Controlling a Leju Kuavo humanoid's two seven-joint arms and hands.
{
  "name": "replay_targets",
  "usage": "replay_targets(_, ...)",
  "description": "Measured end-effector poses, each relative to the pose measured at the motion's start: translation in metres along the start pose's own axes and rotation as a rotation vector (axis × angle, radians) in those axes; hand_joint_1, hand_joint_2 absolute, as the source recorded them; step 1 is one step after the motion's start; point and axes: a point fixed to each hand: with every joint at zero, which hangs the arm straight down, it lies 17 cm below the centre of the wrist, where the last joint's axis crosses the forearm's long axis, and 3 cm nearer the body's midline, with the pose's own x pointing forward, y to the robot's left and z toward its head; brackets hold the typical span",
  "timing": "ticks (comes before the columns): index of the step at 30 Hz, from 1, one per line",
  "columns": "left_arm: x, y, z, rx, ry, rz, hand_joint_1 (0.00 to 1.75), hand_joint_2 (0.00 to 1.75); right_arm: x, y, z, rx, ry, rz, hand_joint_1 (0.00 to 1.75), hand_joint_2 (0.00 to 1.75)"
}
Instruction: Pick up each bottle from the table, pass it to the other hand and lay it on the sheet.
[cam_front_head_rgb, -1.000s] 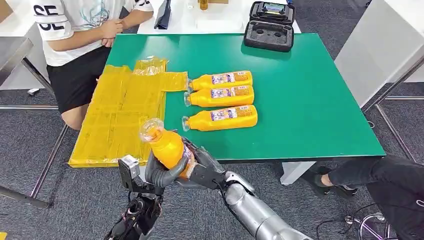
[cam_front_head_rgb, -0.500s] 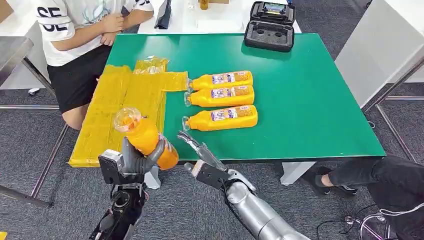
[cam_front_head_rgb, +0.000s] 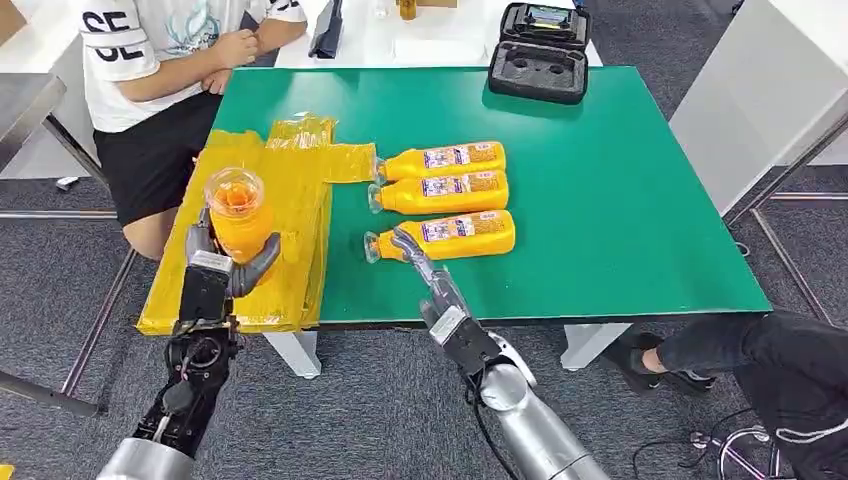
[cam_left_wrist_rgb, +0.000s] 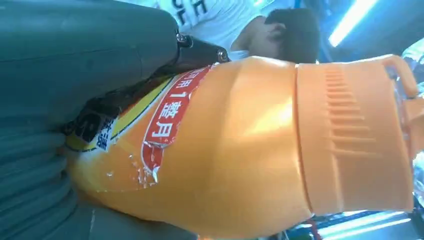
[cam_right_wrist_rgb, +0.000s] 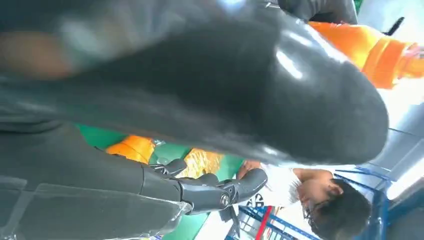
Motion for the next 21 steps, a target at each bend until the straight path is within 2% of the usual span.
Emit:
replay_targets(3, -0.005, 0.004, -0.010, -0.020, -0.007, -0.066, 1.75, 1.75, 0.002, -0.001, 0.002, 0.007, -0.005, -0.011, 0.00, 0.00)
replay_targets(10, -0.034, 0.001, -0.033, -0.186, -0.016, -0.275, 1.75, 1.75, 0.005, 0.001, 0.003, 0.028, -0.021, -0.037, 0.00, 0.00)
replay_targets(21, -0.049, 0.006, -0.040, -0.224, -0.012, -0.329, 1.75, 1.75, 0.004, 0.001, 0.003, 0.029, -0.020, -0.037, 0.00, 0.00)
